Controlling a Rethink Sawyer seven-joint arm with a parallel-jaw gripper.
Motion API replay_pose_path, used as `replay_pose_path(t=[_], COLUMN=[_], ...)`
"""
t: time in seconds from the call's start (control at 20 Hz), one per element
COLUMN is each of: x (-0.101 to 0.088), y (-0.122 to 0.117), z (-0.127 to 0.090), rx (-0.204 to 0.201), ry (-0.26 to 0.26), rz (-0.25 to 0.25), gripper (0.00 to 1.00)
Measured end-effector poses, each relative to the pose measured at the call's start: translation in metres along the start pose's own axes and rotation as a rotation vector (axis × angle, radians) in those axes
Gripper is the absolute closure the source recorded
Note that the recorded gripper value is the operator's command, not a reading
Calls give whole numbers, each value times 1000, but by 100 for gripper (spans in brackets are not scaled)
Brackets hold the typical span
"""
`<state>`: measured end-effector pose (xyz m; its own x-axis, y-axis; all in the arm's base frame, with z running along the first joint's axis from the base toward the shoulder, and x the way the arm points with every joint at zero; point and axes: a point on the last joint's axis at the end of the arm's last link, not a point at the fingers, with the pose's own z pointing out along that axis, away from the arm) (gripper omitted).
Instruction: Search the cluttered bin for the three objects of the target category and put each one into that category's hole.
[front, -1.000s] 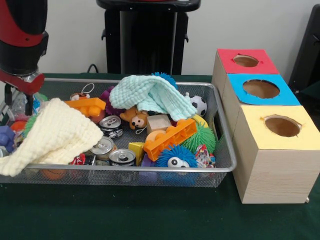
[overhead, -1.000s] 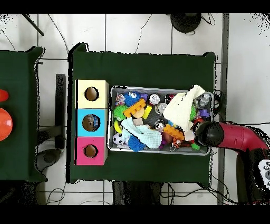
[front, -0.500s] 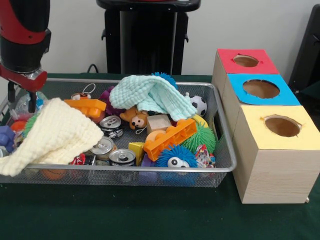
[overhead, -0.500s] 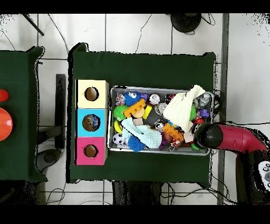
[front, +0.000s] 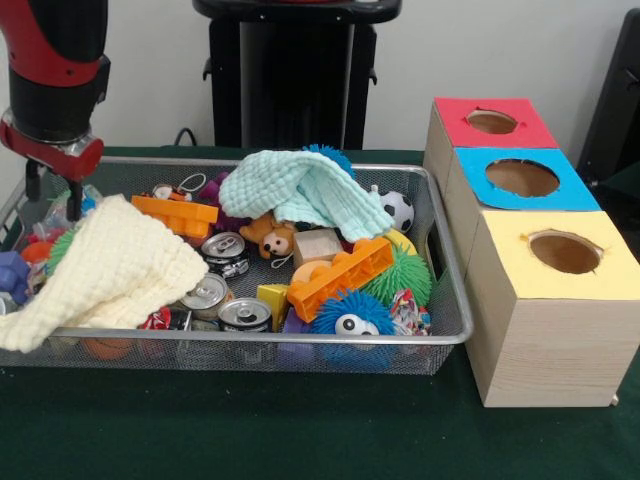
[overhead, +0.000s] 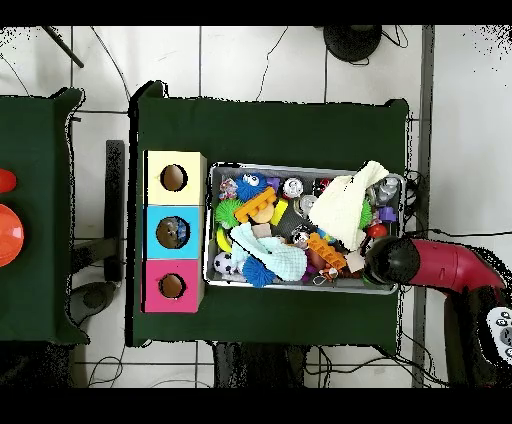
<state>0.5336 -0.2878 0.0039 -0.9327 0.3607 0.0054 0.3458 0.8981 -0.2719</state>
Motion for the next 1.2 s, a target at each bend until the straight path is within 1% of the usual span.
replay_pose_path(t=[0.25, 0.3, 0.55, 0.6, 0.8, 1.1, 1.15, 1.2], x=[0, -1, -1, 0, 2, 0, 0, 0], y=[2, 3, 9, 13, 18, 24, 27, 27], z=[3, 5, 12, 17, 24, 27, 27, 27], rx=[-5, -10, -25, -33, -43, -48, -48, -48], ry=[-5, -17, -41, -45, -49, -55, -55, -54], rz=[-1, -2, -7, -10, -14, -19, -23, -23], gripper=[0, 0, 0, 0, 0, 0, 100, 100])
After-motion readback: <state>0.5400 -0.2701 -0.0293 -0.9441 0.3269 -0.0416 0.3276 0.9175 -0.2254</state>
